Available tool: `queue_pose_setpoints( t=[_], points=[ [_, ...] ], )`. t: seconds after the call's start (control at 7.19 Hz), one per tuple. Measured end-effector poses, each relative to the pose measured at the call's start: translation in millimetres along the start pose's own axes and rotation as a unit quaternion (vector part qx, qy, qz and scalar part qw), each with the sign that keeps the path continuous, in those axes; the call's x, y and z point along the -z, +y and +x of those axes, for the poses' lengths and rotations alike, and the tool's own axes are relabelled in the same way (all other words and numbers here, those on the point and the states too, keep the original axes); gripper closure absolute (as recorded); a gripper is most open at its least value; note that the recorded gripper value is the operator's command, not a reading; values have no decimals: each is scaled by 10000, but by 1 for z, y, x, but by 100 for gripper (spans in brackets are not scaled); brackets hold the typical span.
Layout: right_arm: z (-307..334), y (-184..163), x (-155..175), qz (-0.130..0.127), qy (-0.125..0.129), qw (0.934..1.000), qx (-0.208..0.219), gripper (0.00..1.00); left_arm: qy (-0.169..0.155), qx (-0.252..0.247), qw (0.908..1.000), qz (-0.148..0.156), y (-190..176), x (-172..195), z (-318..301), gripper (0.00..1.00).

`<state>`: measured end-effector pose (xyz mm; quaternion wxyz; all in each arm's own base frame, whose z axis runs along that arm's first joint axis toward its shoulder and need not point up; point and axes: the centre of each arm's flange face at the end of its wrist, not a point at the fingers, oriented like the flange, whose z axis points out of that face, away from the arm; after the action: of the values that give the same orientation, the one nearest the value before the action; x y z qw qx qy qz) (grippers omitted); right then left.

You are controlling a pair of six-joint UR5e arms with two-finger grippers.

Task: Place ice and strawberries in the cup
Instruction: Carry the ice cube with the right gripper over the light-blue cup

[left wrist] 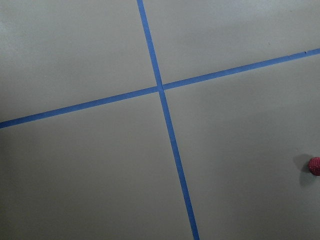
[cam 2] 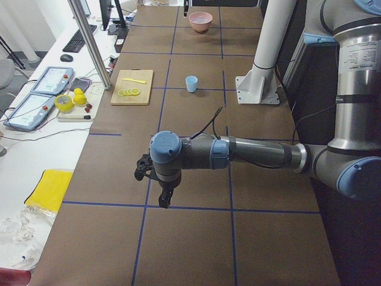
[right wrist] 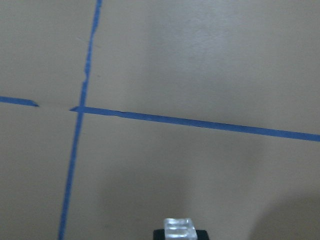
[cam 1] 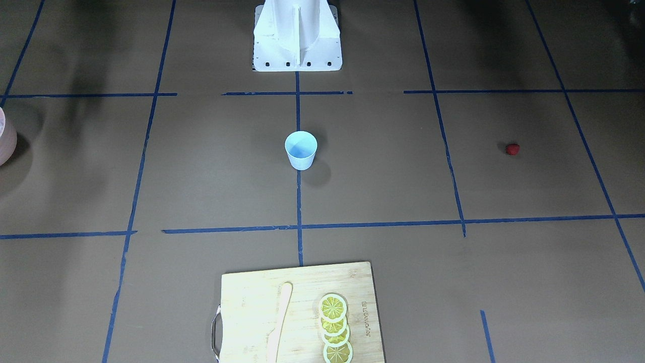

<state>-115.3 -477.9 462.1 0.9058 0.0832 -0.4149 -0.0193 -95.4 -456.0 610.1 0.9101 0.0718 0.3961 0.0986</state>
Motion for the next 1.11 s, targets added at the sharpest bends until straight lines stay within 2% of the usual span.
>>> queue_pose_setpoints(
  t=[0.28, 0.42, 0.7, 1.11],
  points=[
    [-132, -10, -40, -103, -173, 9995, -242, 100, 2, 1, 10000, -1, 0, 0, 0, 0],
    [-198, -5, -60, -150, -162, 9995, -246, 100, 3, 2, 10000, -1, 0, 0, 0, 0],
    [-323, 9, -82, -227, 46, 9996, -163, 100, 4, 4, 10000, -2, 0, 0, 0, 0],
    [-482, 22, -114, -56, 166, 9975, -684, 100, 11, 21, 10000, -23, 0, -2, -2, 0]
  ],
)
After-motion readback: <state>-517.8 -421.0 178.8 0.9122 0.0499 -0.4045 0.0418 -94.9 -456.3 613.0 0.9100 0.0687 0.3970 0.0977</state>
